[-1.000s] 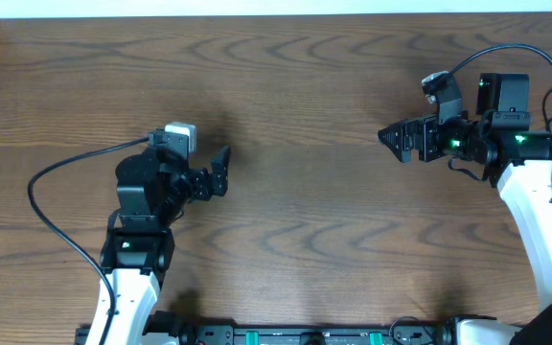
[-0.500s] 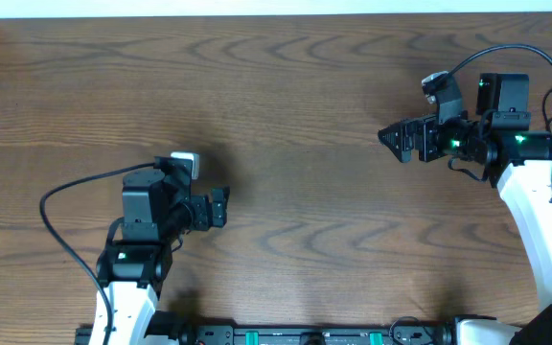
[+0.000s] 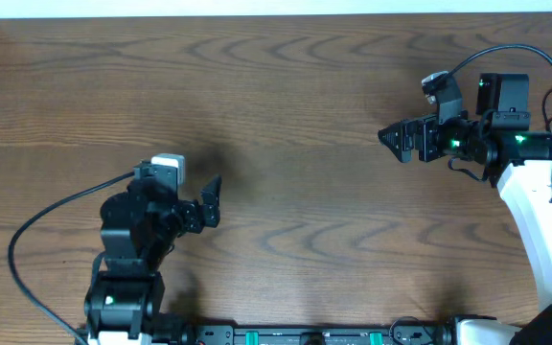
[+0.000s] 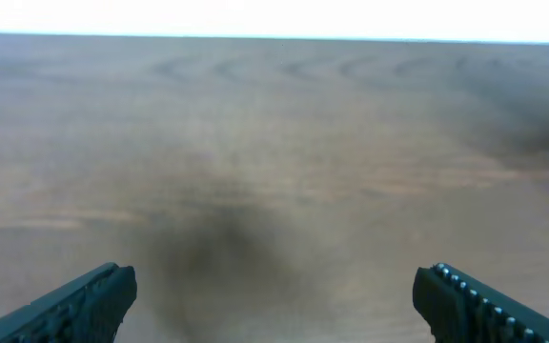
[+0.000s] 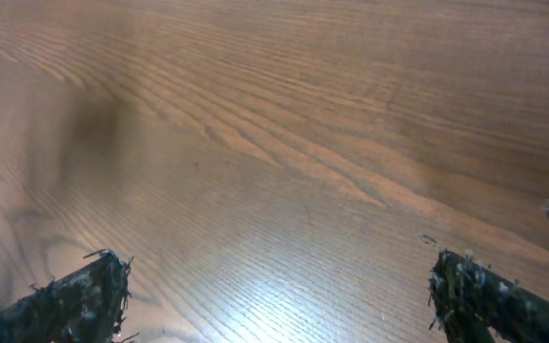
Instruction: Untangle cables
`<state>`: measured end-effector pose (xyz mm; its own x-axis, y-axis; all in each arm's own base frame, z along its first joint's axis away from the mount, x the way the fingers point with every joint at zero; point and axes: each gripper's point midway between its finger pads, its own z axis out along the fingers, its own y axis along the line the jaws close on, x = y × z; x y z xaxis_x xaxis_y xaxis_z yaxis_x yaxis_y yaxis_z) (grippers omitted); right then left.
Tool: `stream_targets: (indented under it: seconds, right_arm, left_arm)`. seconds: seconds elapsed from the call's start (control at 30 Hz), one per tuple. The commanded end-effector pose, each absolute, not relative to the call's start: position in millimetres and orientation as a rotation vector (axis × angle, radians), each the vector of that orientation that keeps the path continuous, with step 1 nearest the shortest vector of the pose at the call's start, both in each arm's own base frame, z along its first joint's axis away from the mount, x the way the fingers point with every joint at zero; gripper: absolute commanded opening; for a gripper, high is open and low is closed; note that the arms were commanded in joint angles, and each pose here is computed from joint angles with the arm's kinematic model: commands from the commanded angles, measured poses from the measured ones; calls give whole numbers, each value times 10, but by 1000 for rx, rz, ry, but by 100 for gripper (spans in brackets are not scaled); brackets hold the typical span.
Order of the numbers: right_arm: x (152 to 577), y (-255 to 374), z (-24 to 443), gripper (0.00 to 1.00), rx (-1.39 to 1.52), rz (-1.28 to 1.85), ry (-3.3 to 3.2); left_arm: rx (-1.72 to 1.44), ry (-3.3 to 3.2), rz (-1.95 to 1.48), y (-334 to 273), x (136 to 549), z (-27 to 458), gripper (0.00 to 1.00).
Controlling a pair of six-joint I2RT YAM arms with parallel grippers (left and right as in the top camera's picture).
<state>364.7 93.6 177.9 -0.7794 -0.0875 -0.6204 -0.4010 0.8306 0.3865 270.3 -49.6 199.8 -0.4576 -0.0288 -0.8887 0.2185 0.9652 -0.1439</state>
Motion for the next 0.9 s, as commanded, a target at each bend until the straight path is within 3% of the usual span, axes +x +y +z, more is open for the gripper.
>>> stream_targets:
  seconds: [0.0, 0.87]
  right_arm:
    - [3636, 967, 1790, 99, -359, 700, 2402]
    - [3636, 967, 1790, 99, -359, 700, 2402]
  left_arm:
    - [132, 1988, -301, -506, 2672, 2013, 98]
    - [238, 1471, -299, -607, 2385, 1972, 98]
